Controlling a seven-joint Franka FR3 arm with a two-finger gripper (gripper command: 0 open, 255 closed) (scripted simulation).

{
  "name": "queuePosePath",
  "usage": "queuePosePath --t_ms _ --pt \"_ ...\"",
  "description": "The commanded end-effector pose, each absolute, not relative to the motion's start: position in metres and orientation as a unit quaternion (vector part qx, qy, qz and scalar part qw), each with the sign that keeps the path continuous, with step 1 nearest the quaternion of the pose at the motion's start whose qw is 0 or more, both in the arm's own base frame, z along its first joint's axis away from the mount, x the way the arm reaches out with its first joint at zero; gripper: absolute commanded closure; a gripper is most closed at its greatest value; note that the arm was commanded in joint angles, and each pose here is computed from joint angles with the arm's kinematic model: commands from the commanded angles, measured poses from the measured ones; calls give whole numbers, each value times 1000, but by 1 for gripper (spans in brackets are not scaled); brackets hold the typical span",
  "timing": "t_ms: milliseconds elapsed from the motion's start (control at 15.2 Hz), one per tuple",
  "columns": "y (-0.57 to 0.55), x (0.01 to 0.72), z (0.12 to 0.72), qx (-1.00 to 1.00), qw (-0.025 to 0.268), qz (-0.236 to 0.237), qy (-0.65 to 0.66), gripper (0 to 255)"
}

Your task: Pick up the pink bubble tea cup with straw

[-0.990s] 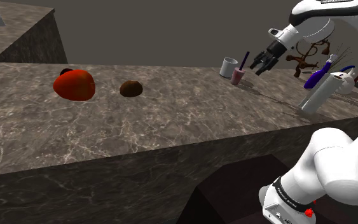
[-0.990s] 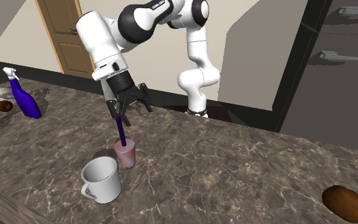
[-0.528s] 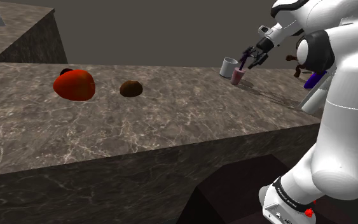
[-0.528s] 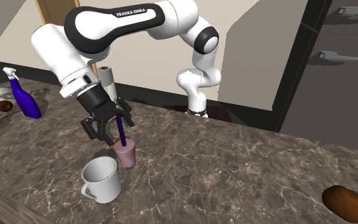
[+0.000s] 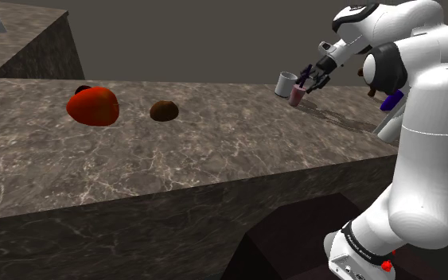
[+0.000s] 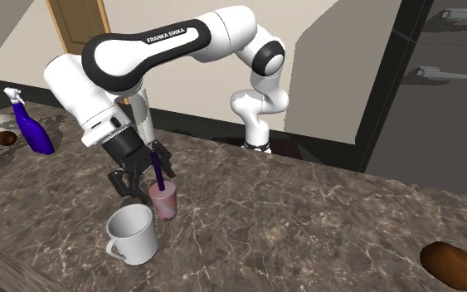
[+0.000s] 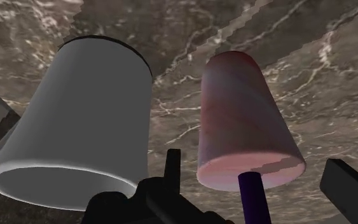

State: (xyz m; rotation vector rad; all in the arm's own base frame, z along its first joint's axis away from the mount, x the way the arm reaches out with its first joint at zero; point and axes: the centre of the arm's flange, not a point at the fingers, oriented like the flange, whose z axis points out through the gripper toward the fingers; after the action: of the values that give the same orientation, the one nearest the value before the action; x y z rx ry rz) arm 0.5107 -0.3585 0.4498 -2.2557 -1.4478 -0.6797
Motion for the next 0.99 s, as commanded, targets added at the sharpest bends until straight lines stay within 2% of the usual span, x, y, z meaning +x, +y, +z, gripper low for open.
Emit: queuePosePath --t_ms 0,594,924 --pt "-357 510 447 -801 187 -241 -514 255" --pt "-358 511 448 -801 187 -242 -514 255" --pt "-358 511 474 -801 187 -242 -514 255"
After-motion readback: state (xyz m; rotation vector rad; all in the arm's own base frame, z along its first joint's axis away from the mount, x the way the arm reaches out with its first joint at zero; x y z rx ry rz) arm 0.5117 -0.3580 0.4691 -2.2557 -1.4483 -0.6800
